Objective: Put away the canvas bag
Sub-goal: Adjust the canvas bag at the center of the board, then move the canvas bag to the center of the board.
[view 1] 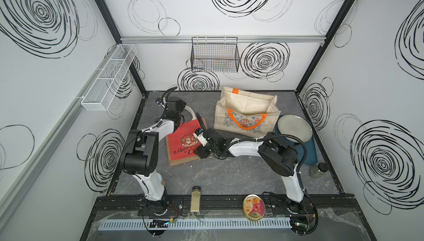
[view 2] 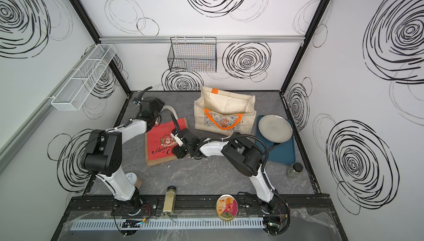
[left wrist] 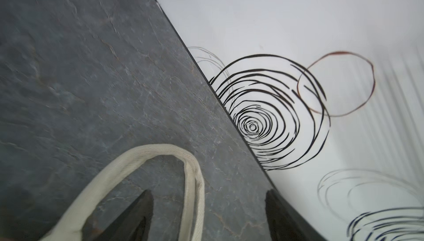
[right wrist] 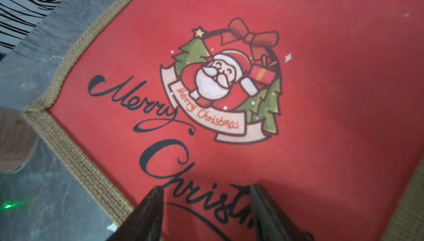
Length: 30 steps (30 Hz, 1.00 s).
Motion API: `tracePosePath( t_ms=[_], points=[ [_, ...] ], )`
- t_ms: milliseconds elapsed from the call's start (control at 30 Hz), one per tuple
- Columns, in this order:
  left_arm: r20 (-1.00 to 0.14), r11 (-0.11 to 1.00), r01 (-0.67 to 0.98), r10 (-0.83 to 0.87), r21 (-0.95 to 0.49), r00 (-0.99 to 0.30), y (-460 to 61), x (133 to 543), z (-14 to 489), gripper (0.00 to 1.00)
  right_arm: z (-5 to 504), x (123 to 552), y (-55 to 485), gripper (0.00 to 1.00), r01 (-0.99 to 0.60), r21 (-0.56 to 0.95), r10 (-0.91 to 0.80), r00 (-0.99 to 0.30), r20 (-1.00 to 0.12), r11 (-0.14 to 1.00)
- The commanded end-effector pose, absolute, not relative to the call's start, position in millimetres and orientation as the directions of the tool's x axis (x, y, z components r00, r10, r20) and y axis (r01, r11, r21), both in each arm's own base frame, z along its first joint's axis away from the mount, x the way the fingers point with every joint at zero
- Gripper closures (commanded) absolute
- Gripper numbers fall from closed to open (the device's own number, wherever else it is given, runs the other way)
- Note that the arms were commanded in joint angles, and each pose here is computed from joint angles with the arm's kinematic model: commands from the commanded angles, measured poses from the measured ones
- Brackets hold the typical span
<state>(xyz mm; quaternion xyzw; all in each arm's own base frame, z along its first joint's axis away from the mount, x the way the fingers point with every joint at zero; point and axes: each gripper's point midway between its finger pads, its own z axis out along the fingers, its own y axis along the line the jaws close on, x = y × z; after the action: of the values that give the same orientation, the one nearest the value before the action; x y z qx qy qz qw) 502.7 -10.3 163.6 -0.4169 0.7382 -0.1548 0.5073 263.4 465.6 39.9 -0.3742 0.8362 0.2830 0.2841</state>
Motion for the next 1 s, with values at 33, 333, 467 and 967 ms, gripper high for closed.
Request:
tracePosePath(
  t_ms=[33,333,467,967],
  points=[
    [-0.702,0.694,-0.473,-0.684,-0.543,-0.199,-3,450,183,0.12,64,268,455,0.22,-0.772,0.225,-0.47,-0.561,-0.681,0.595],
    [-0.563,0.611,-0.557,-0.777,-0.563,-0.283,-2,320,129,0.36,98,282,437,0.0,-0.739,0.158,-0.427,-0.534,-0.73,0.655],
    [-0.46,0.56,-0.58,-0.826,-0.592,-0.327,-15,283,105,0.4,86,288,425,0.01,-0.698,0.214,-0.391,-0.598,-0.7,0.683],
    [-0.351,0.494,-0.704,-0.867,-0.511,-0.354,-20,251,27,0.71,37,281,418,0.46,-0.647,0.261,-0.405,-0.69,-0.6,0.716]
  ],
)
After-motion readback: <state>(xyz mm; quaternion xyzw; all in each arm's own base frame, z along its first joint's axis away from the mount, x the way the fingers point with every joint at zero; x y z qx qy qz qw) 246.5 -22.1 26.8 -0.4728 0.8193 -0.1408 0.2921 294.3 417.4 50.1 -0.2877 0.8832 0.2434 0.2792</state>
